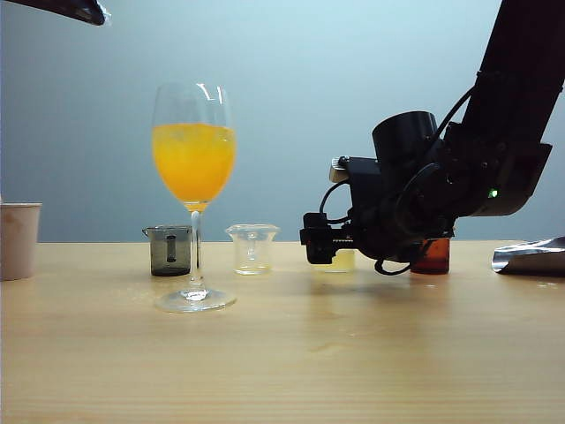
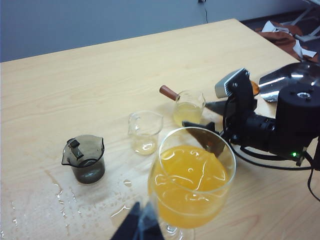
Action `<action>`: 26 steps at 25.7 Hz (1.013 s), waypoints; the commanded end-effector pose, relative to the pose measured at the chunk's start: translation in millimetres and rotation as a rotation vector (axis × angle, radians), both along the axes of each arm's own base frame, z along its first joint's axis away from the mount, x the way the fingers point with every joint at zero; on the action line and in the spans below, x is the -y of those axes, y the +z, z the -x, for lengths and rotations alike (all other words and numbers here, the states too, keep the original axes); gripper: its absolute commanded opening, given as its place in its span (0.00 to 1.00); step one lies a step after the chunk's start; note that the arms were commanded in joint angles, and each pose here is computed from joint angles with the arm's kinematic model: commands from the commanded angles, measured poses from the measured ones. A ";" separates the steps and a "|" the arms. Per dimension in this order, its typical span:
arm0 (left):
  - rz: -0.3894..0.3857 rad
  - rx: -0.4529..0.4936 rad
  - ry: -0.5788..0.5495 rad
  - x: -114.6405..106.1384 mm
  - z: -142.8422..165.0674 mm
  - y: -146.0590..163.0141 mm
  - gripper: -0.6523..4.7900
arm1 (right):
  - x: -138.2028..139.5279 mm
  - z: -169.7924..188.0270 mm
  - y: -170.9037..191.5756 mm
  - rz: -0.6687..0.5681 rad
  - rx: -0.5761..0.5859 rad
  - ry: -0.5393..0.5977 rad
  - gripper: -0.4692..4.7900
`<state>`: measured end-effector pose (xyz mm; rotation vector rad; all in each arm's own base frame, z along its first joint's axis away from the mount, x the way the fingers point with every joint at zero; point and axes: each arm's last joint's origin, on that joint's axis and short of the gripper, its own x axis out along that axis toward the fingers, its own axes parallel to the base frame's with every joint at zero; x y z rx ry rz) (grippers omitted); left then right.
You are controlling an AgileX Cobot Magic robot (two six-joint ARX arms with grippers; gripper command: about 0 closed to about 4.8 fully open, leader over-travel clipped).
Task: Pick up the third measuring cup from the left, pour the pineapple juice inside into the goblet, and finally put the measuring cup back in its original place.
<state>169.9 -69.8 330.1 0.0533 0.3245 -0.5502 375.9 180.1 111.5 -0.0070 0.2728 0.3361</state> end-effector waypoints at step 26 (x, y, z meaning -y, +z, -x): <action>-0.030 -0.005 -0.012 -0.5 1.0 -1.5 0.11 | -11.5 -26.5 -10.9 -0.023 0.021 -0.002 1.00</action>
